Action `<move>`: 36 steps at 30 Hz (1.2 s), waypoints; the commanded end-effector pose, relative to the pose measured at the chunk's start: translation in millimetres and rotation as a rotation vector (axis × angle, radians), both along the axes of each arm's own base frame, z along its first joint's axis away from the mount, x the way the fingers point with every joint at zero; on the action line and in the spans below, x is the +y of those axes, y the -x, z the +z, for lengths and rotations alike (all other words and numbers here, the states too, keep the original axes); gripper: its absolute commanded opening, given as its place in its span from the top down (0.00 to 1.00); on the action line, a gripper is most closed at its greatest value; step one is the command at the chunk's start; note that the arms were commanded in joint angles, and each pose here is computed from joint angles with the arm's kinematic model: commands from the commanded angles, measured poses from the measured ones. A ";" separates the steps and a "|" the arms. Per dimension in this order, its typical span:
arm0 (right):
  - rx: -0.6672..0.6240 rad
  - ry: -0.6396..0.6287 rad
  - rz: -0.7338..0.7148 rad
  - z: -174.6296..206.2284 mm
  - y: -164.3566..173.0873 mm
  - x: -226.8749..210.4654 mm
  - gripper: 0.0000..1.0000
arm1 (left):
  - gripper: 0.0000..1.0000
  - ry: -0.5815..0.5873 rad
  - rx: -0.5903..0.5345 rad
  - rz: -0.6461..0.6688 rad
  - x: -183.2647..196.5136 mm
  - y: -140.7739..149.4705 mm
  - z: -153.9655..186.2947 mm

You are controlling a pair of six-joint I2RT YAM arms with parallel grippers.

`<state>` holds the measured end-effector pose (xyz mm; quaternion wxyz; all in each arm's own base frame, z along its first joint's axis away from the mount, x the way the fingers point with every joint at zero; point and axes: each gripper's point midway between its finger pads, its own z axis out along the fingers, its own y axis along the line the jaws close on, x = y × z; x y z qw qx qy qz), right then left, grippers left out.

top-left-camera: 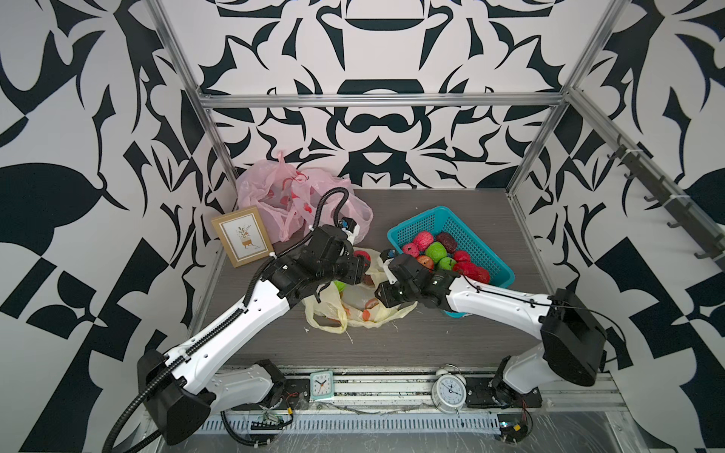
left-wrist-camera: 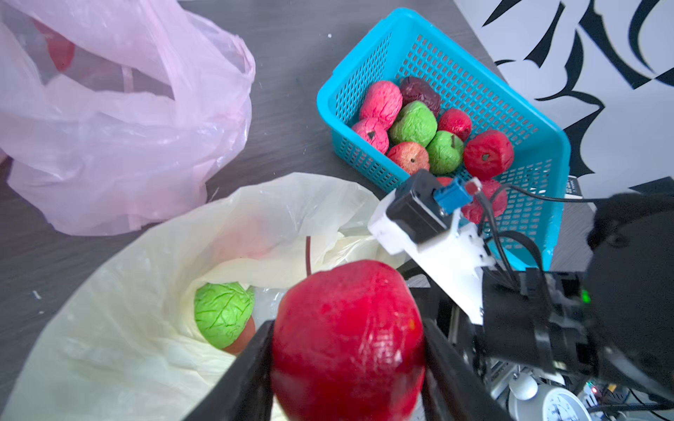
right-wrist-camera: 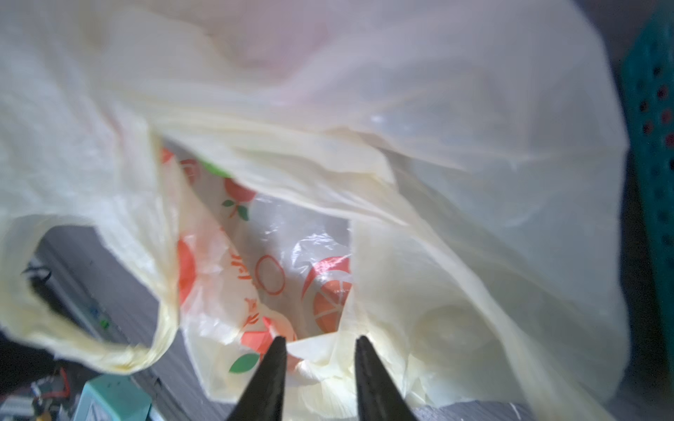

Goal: Untie the knot of a plastic bag & take out the apple
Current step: Pick up the apple from the plastic bag, then place the apple in the basket.

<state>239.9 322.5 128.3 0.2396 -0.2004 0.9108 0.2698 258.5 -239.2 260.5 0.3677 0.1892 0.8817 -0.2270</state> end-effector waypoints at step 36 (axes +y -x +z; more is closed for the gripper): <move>-0.426 0.138 -0.637 146.9 -42.5 -227.3 0.56 | 0.44 0.076 0.239 -0.515 -248.2 -66.4 -99.1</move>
